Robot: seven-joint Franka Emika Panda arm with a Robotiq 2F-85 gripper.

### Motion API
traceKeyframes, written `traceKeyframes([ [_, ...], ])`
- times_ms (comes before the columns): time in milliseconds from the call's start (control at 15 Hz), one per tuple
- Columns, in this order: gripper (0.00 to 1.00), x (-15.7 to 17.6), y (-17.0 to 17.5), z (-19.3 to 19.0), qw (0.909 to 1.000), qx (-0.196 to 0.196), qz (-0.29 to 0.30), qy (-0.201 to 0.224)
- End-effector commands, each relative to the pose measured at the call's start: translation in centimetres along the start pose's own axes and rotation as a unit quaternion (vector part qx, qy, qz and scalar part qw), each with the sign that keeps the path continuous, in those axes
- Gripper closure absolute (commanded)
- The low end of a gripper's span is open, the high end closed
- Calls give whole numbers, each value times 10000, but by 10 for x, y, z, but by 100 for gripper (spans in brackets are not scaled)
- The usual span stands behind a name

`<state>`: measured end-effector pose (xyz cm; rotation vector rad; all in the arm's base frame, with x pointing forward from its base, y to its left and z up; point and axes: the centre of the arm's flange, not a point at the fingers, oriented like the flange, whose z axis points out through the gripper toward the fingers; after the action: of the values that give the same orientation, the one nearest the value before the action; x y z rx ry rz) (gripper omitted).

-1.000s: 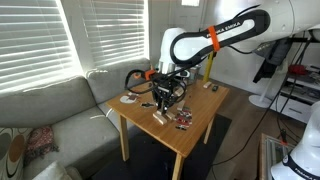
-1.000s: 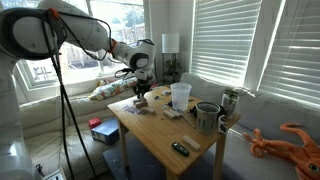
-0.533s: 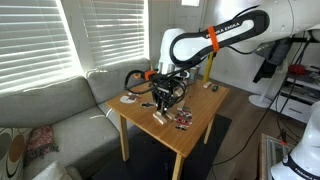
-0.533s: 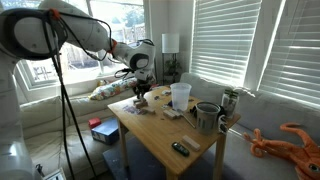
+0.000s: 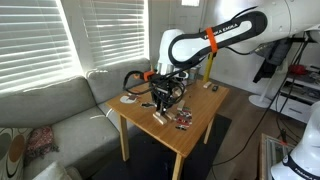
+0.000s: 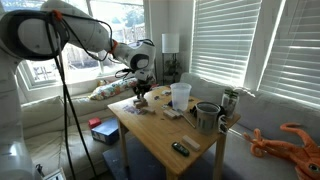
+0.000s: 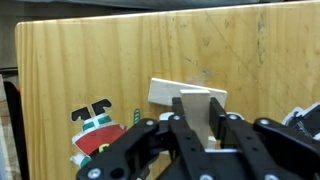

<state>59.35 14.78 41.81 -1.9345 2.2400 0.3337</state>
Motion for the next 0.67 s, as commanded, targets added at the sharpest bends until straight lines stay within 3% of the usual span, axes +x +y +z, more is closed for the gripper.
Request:
traceKeyframes([
  [0, 93, -11, -8, -2, 9999, -16, 122, -111],
  [600, 93, -14, -11, 4, 9999, -63, 121, -49],
])
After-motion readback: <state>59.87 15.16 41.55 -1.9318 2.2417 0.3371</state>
